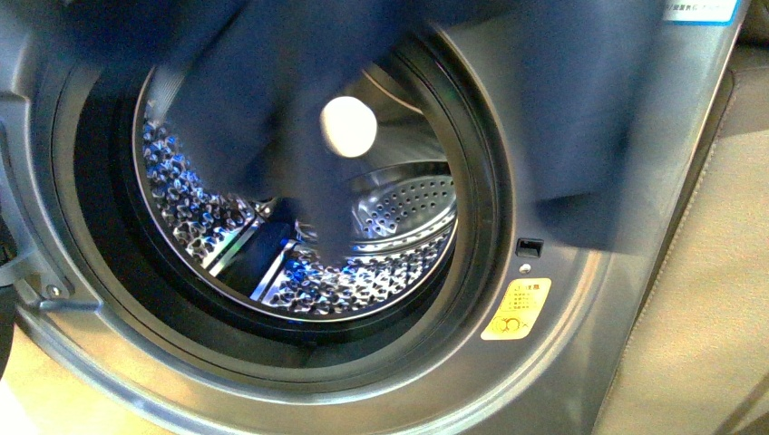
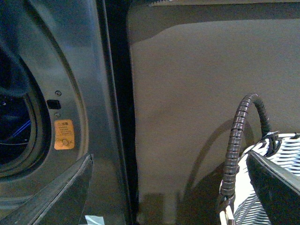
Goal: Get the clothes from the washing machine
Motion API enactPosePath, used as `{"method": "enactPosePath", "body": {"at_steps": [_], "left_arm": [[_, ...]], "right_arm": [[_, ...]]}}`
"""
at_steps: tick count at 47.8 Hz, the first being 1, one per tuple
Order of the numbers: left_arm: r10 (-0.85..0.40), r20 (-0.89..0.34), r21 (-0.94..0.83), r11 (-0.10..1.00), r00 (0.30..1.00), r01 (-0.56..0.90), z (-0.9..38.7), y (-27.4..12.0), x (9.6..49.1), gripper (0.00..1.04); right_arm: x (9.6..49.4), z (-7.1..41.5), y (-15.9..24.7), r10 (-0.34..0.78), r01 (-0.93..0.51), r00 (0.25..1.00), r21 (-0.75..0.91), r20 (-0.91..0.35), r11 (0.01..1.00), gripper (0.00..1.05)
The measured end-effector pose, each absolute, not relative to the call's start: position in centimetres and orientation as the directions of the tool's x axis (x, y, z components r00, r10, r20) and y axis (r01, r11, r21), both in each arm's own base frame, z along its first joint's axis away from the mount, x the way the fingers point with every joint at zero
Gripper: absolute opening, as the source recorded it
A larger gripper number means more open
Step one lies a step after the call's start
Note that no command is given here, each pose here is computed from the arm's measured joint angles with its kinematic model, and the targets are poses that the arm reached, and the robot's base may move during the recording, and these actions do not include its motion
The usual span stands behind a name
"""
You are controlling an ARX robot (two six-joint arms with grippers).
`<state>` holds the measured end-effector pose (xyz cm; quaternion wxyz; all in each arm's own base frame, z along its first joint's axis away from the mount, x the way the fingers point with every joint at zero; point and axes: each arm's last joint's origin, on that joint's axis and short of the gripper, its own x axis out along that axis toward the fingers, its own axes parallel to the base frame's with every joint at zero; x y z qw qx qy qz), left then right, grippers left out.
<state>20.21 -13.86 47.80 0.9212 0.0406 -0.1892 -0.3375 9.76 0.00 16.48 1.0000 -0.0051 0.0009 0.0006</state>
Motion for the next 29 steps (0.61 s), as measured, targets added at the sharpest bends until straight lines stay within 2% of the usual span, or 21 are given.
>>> {"method": "enactPosePath", "body": {"at_steps": [15, 29], "left_arm": [[-0.701, 0.312, 0.227, 0.711, 0.642, 0.666, 51.7, -18.3, 20.7, 0.14], [-0.718, 0.277, 0.224, 0.694, 0.638, 0.684, 53.0, -20.8, 21.8, 0.14]], "right_arm": [[9.8, 16.5, 0.0, 0.001, -0.001, 1.000, -0.010, -0.002, 1.000, 0.97], [9.8, 16.5, 0.0, 0.001, -0.001, 1.000, -0.010, -0.002, 1.000, 0.97]]}}
